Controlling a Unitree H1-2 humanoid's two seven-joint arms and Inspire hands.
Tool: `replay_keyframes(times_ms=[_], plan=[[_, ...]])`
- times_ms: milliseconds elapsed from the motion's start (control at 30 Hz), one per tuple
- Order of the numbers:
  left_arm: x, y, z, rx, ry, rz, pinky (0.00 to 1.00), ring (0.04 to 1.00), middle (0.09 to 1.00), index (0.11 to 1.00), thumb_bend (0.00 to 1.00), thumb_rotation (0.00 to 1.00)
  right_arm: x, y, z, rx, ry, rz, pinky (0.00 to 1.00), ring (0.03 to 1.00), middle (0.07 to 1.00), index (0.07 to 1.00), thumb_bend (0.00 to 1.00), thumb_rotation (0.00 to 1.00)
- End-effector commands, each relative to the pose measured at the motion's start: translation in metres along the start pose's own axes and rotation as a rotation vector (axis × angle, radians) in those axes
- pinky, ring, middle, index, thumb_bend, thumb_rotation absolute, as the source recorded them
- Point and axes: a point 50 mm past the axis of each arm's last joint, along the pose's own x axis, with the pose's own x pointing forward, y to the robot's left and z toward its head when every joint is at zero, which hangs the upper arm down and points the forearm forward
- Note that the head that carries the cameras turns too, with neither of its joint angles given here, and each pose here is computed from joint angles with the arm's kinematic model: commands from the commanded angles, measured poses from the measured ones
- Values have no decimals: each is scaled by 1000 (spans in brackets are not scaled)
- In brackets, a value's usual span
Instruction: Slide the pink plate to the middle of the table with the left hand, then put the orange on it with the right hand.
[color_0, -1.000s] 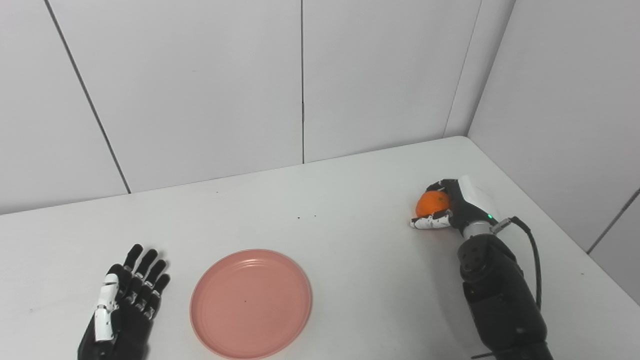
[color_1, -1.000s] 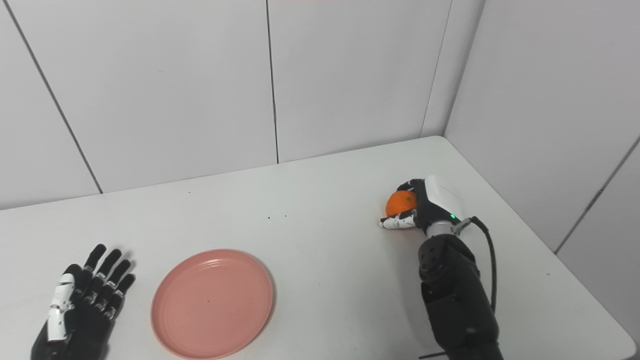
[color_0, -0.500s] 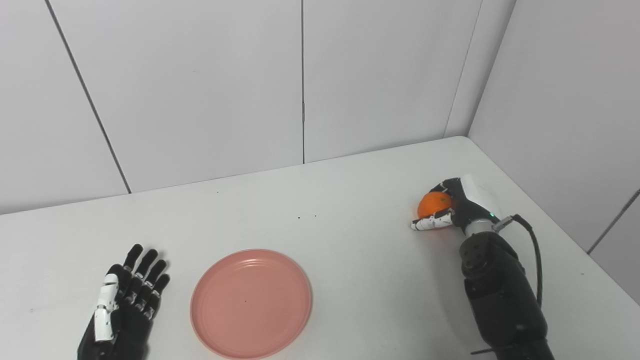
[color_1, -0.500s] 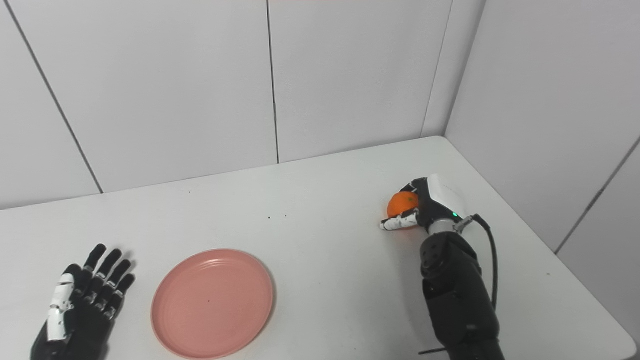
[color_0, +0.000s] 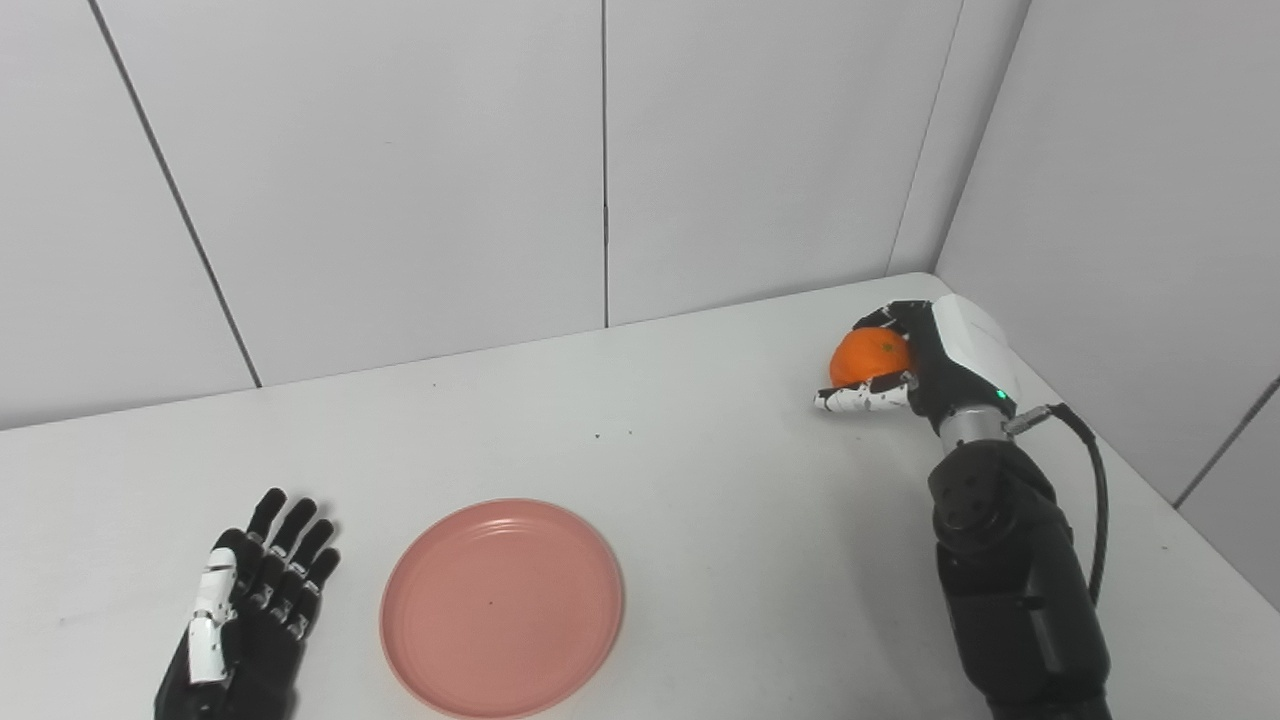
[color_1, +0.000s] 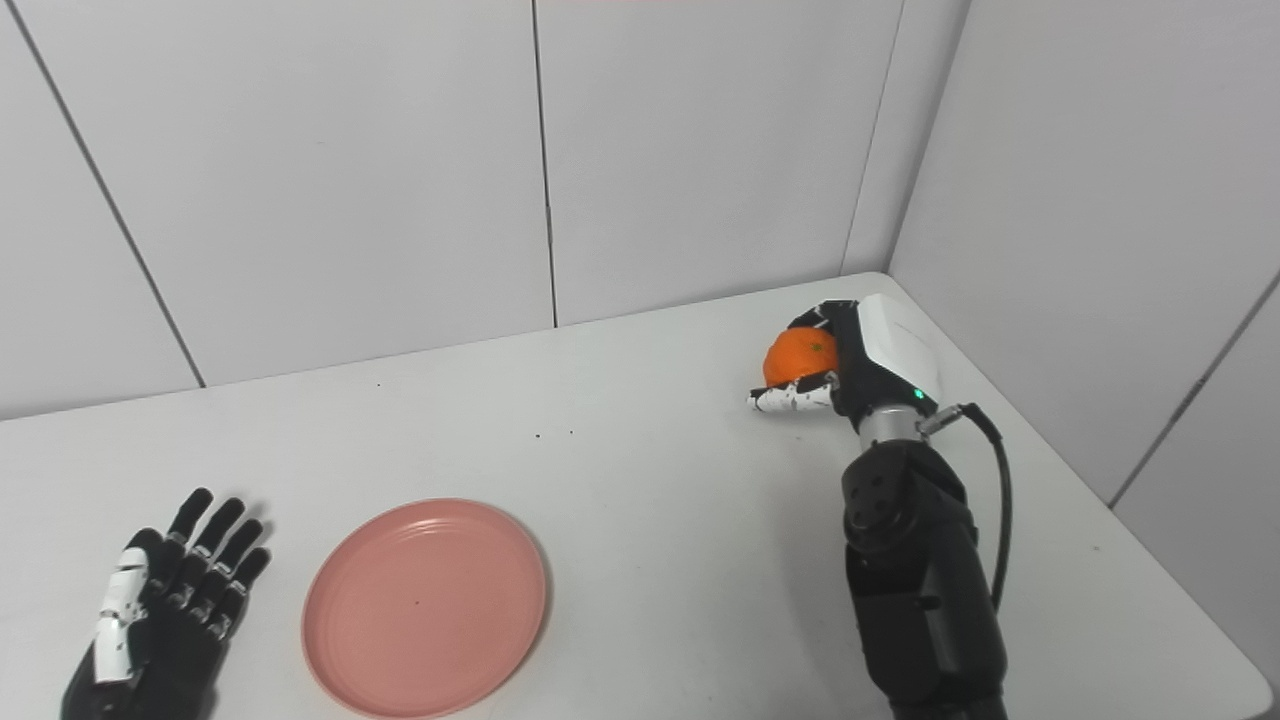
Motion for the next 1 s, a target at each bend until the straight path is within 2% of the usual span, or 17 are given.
replay_keyframes(times_ms=[0, 67, 233, 500, 767, 967], plan=[[-2, 2, -5, 10, 23, 7, 990, 963, 964, 964, 303, 1000, 3, -19, 26, 12, -74, -74, 377, 435, 450, 526, 525, 3], [-2, 1, -5, 12, 20, 6, 982, 959, 962, 958, 294, 1000, 0, -20, 33, 17, -91, -80, 384, 447, 464, 511, 528, 2], [-4, -3, -6, 11, 18, 9, 976, 953, 954, 951, 297, 1000, -13, -16, 63, 46, -198, -75, 413, 483, 488, 487, 530, 1], [-4, -11, -14, 11, 6, 10, 956, 936, 937, 929, 309, 1000, -34, 3, 104, 80, -317, -43, 372, 452, 468, 507, 529, 0], [-4, -22, -19, 18, -1, 19, 934, 923, 927, 917, 343, 1000, -50, 26, 137, 130, -428, 41, 331, 418, 446, 532, 524, 0], [-4, -38, -23, 34, 3, 23, 931, 927, 926, 914, 365, 1000, -65, 43, 154, 139, -506, 122, 349, 433, 459, 518, 527, 0]])
